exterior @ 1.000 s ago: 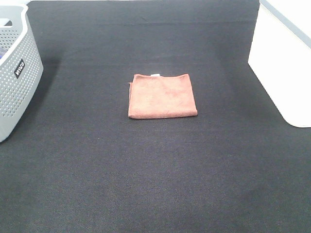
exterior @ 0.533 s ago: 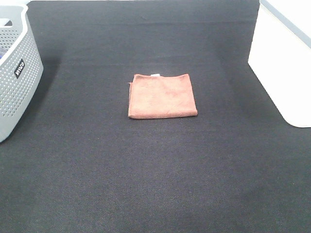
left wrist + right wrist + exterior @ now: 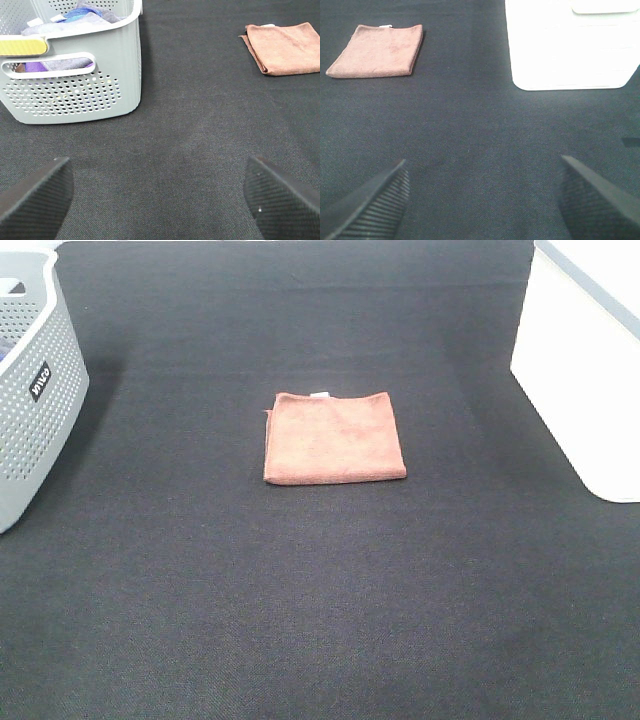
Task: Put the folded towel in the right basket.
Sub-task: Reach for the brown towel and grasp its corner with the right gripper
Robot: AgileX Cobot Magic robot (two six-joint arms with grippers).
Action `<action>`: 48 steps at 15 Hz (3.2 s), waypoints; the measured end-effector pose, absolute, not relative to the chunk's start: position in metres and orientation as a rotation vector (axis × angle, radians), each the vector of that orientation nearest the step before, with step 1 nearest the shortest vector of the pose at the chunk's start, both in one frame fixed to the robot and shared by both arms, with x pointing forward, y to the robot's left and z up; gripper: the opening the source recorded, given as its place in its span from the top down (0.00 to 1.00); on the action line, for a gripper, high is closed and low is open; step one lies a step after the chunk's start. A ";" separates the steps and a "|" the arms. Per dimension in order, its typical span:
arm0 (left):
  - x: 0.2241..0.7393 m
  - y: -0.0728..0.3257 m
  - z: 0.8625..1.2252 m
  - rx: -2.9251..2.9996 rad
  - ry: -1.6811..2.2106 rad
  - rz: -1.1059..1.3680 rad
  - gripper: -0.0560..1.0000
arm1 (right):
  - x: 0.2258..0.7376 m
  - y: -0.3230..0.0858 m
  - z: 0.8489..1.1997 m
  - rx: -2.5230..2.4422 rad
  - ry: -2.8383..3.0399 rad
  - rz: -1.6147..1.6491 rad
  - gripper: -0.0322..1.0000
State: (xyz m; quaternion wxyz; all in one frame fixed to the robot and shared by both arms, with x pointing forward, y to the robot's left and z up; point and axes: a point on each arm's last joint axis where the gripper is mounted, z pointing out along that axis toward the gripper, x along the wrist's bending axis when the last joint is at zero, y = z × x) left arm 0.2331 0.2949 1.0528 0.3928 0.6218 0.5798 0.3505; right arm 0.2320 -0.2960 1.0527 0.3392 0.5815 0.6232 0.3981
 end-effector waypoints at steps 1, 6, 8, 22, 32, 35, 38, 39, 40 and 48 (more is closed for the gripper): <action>0.233 0.295 1.053 1.578 1.472 0.890 0.12 | 0.232 -0.296 1.053 1.514 1.623 1.037 0.24; 0.233 0.295 1.053 1.578 1.472 0.890 0.12 | 0.232 -0.296 1.053 1.514 1.623 1.037 0.24; 0.233 0.295 1.053 1.578 1.472 0.890 0.12 | 0.232 -0.296 1.053 1.514 1.623 1.037 0.24; 0.233 0.295 1.053 1.578 1.472 0.890 0.12 | 0.242 -0.295 1.059 1.526 1.632 1.028 0.24; 0.233 0.295 1.053 1.578 1.472 0.890 0.12 | 0.404 -0.282 1.112 1.613 1.710 0.967 0.24; 0.233 0.295 1.053 1.578 1.472 0.890 0.12 | 0.468 -0.273 1.115 1.665 1.819 0.924 0.24; 0.233 0.295 1.053 1.578 1.472 0.890 0.12 | 0.522 -0.262 1.111 1.731 1.943 0.913 0.24; 0.233 0.295 1.053 1.578 1.472 0.890 0.12 | 0.545 -0.256 1.104 1.762 1.996 0.919 0.24; 0.233 0.295 1.053 1.578 1.472 0.890 0.12 | 0.559 -0.247 1.095 1.763 2.051 0.898 0.24; 0.233 0.295 1.053 1.578 1.472 0.890 0.12 | 0.636 -0.165 1.014 1.846 2.304 0.885 0.24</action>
